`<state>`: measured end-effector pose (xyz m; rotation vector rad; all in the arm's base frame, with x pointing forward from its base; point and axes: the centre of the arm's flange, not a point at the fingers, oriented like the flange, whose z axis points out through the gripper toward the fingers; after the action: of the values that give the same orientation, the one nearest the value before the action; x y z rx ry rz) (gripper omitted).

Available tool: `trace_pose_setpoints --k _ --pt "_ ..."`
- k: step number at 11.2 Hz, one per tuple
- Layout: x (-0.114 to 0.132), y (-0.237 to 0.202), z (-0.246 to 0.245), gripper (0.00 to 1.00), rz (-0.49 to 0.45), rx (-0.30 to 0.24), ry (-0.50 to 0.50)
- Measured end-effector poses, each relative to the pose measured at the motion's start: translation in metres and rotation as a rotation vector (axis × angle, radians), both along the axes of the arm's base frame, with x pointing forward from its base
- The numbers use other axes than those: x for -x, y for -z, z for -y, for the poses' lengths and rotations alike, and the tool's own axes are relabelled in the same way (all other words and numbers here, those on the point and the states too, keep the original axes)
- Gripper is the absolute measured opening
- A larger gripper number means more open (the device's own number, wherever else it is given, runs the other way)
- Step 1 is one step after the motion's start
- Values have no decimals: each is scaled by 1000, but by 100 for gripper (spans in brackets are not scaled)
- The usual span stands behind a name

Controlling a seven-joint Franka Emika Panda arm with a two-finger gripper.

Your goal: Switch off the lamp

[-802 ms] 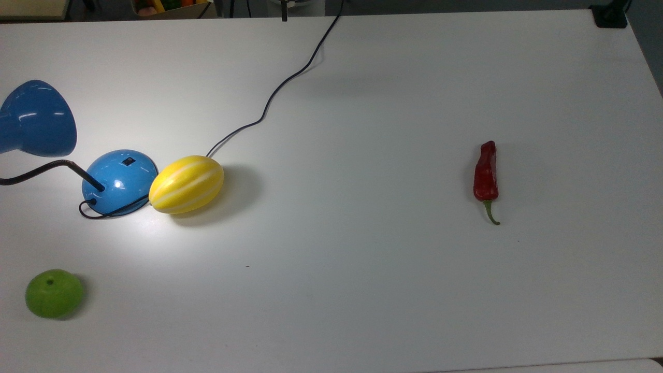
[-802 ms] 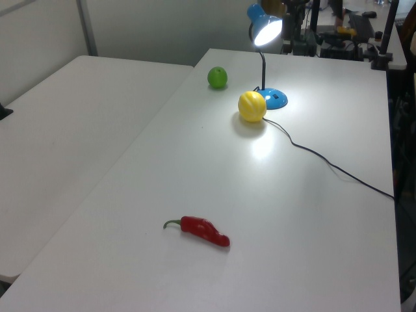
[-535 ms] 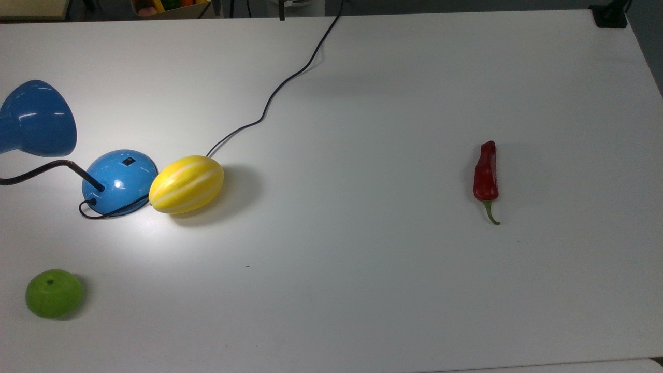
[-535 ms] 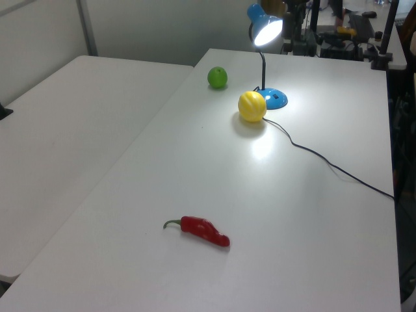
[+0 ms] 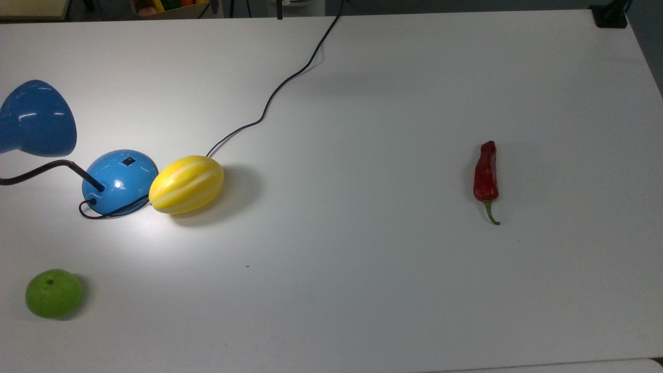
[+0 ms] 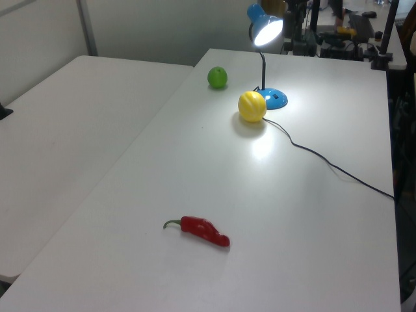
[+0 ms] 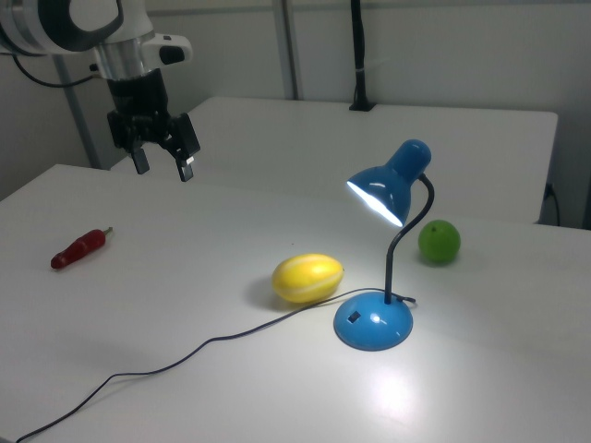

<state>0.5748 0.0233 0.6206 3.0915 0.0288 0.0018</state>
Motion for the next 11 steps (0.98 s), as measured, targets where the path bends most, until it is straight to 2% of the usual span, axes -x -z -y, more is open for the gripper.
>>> trace_pose_setpoints --k 2,5,10,11 --pt "0 0 0 100 0 0 0" --pt "2 2 0 82 -20 1 1" --pt "2 2 1 4 -21 1 2" --pt "2 2 1 1 -21 2 2"
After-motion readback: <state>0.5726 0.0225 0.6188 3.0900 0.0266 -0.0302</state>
